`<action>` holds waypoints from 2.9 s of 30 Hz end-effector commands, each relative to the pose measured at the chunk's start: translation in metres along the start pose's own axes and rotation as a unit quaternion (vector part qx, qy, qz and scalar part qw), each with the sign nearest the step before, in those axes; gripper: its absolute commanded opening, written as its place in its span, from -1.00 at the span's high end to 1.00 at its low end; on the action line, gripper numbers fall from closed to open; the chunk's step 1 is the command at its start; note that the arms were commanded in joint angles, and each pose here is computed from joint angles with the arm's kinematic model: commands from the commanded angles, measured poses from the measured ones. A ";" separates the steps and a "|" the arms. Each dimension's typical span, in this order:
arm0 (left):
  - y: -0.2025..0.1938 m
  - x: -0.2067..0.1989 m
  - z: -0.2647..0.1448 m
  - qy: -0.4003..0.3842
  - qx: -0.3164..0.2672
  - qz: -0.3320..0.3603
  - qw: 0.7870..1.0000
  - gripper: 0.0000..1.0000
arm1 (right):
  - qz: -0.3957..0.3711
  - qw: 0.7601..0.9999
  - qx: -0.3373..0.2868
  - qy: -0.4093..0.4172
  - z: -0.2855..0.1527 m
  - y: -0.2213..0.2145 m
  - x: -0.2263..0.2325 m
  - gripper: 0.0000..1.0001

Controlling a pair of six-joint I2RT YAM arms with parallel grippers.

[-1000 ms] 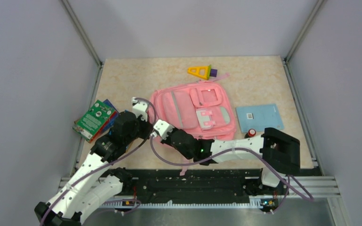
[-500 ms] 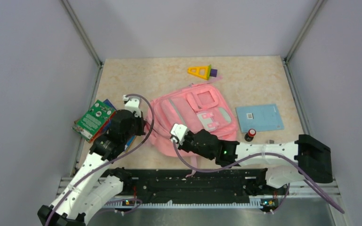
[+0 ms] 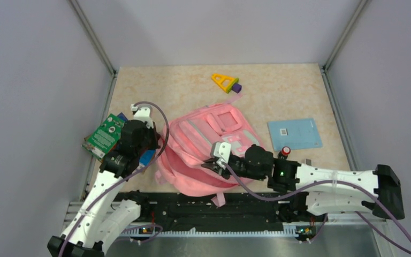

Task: Pack the student bag
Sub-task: Unzip the student bag at the center of the board.

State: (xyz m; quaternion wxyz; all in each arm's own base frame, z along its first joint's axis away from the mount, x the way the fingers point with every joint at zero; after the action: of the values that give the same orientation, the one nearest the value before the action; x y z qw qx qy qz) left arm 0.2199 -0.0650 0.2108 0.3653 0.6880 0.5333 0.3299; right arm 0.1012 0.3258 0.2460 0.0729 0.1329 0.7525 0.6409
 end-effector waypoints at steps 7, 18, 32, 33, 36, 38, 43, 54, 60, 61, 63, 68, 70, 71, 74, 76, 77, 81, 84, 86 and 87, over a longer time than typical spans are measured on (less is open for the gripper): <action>0.028 0.028 0.007 0.071 -0.030 -0.028 0.997 1.00 | 0.005 0.980 -0.099 0.175 -0.042 0.058 0.055 1.00; 0.042 -0.017 -0.019 -0.112 -0.134 0.007 0.985 1.00 | 0.024 0.995 -0.087 -0.031 -0.019 0.040 -0.001 0.28; 0.039 -0.027 -0.019 -0.147 -0.133 0.012 0.980 1.00 | 0.026 0.990 -0.081 -0.115 0.025 0.059 0.009 -0.55; 0.039 -0.026 -0.019 -0.145 -0.132 0.011 0.981 1.00 | 0.025 0.991 -0.083 -0.103 0.027 0.061 0.016 -0.55; 0.039 -0.025 -0.018 -0.140 -0.130 0.009 0.982 1.00 | 0.019 0.993 -0.092 -0.076 0.033 0.067 0.041 -0.57; 0.039 -0.024 -0.018 -0.138 -0.130 0.008 0.982 1.00 | 0.014 0.993 -0.093 -0.078 0.038 0.069 0.051 -0.58; 0.040 -0.025 -0.020 -0.139 -0.135 0.008 0.981 1.00 | -0.007 0.987 -0.079 -0.137 0.062 0.058 0.047 -0.59; 0.040 -0.025 -0.022 -0.141 -0.139 0.007 0.980 1.00 | 0.023 0.964 -0.065 -0.257 0.112 0.040 0.007 -0.68; 0.039 -0.026 -0.022 -0.145 -0.139 0.007 0.980 1.00 | 0.023 0.959 -0.058 -0.276 0.134 0.032 -0.011 -0.40; 0.039 -0.027 -0.022 -0.146 -0.137 0.007 0.980 1.00 | 0.019 0.958 -0.055 -0.283 0.138 0.030 -0.014 -0.35; 0.039 -0.027 -0.022 -0.147 -0.139 0.007 0.979 1.00 | 0.017 0.956 -0.053 -0.289 0.142 0.030 -0.021 -0.31; 0.040 -0.027 -0.023 -0.146 -0.141 0.007 0.979 1.00 | 0.018 0.952 -0.051 -0.300 0.145 0.029 -0.029 0.33; 0.039 -0.025 -0.023 -0.140 -0.139 0.005 0.980 1.00 | 0.023 0.953 -0.051 -0.298 0.140 0.030 -0.029 0.70; 0.039 -0.024 -0.022 -0.135 -0.138 0.005 0.981 1.00 | 0.027 0.954 -0.053 -0.292 0.136 0.033 -0.028 0.82; 0.040 -0.018 -0.021 -0.114 -0.136 0.002 0.984 1.00 | 0.041 0.959 -0.061 -0.272 0.118 0.044 -0.025 1.00; 0.041 -0.012 -0.021 -0.089 -0.134 -0.005 0.987 1.00 | 0.043 0.963 -0.063 -0.258 0.104 0.051 -0.022 1.00; 0.043 -0.009 -0.021 -0.078 -0.136 -0.007 0.988 1.00 | 0.042 0.965 -0.062 -0.251 0.097 0.054 -0.022 1.00; 0.055 -0.002 -0.023 -0.056 -0.150 -0.007 0.987 1.00 | 0.024 0.978 -0.039 -0.203 0.077 0.063 -0.013 1.00; 0.062 -0.002 -0.019 -0.058 -0.144 -0.003 0.988 1.00 | 0.017 0.987 -0.027 -0.158 0.066 0.067 -0.003 1.00; 0.065 -0.004 -0.014 -0.065 -0.141 0.006 0.988 1.00 | 0.018 0.991 -0.030 -0.126 0.058 0.073 0.004 1.00; 0.066 -0.003 -0.011 -0.065 -0.139 0.012 0.988 1.00 | 0.020 0.993 -0.039 -0.112 0.052 0.081 0.007 1.00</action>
State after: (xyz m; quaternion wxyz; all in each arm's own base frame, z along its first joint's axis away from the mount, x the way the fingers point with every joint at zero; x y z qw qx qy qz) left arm 0.2137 -0.0917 0.2426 0.4896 0.6910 0.4536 0.2775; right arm 0.1419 0.4032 0.2719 0.2079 0.2667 0.7228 0.6027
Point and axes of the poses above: each gripper's point midway between its finger pads, its own z axis out along the fingers, its own x axis along the line the jaws close on, y = z × x, the point moved 4 cm from there along -z, back along the fingers, and after that the axes turned 13 degrees about z, right-handed, at the moved point
